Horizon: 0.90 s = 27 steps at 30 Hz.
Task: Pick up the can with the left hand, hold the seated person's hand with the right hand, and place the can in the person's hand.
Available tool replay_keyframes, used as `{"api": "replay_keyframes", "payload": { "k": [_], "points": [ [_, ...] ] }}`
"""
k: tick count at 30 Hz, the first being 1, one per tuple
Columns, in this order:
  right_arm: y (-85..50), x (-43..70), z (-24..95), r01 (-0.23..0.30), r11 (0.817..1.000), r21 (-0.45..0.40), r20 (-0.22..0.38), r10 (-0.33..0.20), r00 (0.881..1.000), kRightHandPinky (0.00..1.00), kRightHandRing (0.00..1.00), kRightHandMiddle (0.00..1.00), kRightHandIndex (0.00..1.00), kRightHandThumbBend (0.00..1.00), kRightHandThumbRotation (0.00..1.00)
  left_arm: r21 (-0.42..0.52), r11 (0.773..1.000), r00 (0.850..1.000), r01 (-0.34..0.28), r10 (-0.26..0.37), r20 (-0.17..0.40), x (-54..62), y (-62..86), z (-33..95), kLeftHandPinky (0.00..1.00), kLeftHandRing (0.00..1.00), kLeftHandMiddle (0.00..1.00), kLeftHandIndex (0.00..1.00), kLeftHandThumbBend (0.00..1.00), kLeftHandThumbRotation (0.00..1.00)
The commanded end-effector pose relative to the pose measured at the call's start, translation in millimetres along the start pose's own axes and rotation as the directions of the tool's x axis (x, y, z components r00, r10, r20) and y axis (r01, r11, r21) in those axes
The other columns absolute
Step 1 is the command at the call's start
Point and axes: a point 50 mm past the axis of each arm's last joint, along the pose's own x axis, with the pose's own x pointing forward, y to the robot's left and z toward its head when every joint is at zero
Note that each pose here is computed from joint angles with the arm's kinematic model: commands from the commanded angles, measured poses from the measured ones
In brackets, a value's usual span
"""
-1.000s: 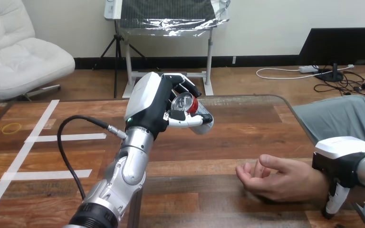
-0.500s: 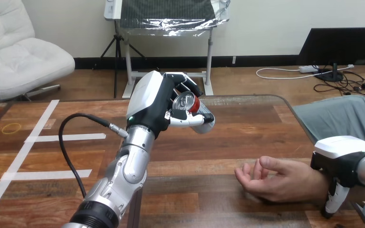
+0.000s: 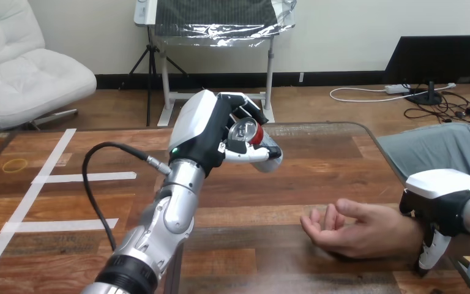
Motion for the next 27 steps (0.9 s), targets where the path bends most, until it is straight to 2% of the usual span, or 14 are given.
{"api": "replay_keyframes", "payload": {
  "k": [1,13,27],
  "points": [
    [-55.2,-12.8,-4.6,0.197,0.980,-0.004,-0.007,-0.197,0.980,0.25,0.35,0.44,0.46,0.74,0.00,-0.004,0.999,0.991,-0.049,0.050,0.122,28.2,16.9,37.8,0.35,0.39,0.45,0.49,0.63,0.00],
    [-68.0,-14.4,-5.2,0.211,0.977,-0.007,-0.025,-0.211,0.977,0.24,0.33,0.43,0.46,0.72,0.00,-0.009,0.999,0.989,-0.041,0.042,0.141,33.0,14.8,46.6,0.34,0.39,0.46,0.50,0.62,0.00],
    [-84.2,-19.7,-6.0,0.274,0.961,-0.040,-0.014,-0.274,0.962,0.25,0.35,0.44,0.45,0.73,0.00,-0.001,1.000,0.987,-0.028,0.027,0.158,40.6,11.4,59.4,0.35,0.41,0.47,0.50,0.63,0.00]
  ]
}}
